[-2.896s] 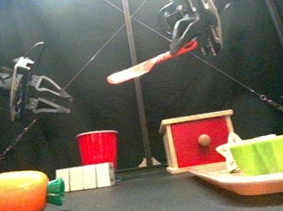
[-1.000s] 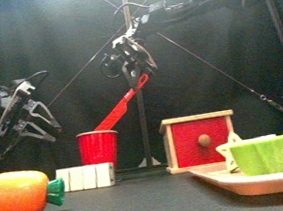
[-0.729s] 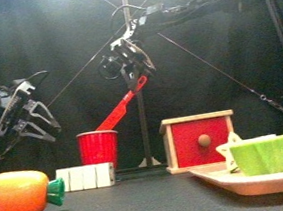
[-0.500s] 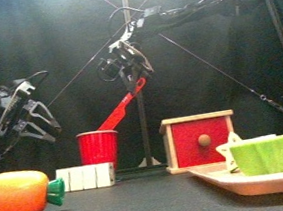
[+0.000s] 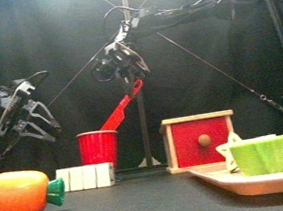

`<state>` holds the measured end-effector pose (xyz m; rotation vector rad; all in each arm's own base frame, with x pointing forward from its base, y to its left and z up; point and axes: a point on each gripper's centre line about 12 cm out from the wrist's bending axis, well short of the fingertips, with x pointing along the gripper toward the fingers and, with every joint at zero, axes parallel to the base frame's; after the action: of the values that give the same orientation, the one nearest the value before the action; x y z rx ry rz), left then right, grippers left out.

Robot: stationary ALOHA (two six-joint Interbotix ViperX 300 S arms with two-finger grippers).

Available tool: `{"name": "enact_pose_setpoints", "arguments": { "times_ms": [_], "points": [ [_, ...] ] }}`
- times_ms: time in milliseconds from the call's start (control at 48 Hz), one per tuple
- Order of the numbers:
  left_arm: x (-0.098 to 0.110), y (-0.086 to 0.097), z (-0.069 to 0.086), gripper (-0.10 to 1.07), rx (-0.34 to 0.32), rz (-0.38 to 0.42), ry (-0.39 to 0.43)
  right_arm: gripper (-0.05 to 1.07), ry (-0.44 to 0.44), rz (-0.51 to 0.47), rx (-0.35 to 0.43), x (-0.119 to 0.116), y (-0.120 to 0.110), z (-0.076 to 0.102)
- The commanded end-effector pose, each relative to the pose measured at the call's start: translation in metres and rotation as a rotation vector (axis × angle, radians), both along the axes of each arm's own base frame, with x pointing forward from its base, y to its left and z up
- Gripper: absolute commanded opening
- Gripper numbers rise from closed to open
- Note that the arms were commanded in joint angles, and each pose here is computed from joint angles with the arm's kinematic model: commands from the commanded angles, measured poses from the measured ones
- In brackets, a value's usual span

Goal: Place knife in cup

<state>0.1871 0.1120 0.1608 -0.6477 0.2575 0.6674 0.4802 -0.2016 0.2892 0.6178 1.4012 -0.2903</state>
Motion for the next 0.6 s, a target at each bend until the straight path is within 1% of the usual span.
{"name": "enact_pose_setpoints", "arguments": {
  "times_ms": [0, 208, 375, 458, 583],
  "points": [
    [0.0030, 0.0013, 0.0044, 0.77, 0.010, -0.003, -0.012, 0.58, -0.049, 0.002, -0.022, -0.0030, 0.0016, 0.0224],
    [0.0030, 0.0012, 0.0044, 0.77, 0.011, -0.004, -0.011, 0.68, -0.046, 0.001, -0.039, -0.0030, 0.0012, 0.0234],
    [0.0030, 0.0012, 0.0044, 0.77, 0.011, -0.004, -0.011, 0.77, -0.033, 0.001, -0.078, -0.0038, 0.0007, 0.0266],
    [0.0030, 0.0013, 0.0044, 0.77, 0.010, -0.003, -0.012, 0.79, -0.028, 0.003, -0.084, -0.0051, 0.0012, 0.0289],
    [0.0030, 0.0013, 0.0044, 0.77, 0.010, -0.003, -0.012, 0.79, -0.002, 0.007, -0.072, -0.0070, 0.0037, 0.0277]
  ]
}}
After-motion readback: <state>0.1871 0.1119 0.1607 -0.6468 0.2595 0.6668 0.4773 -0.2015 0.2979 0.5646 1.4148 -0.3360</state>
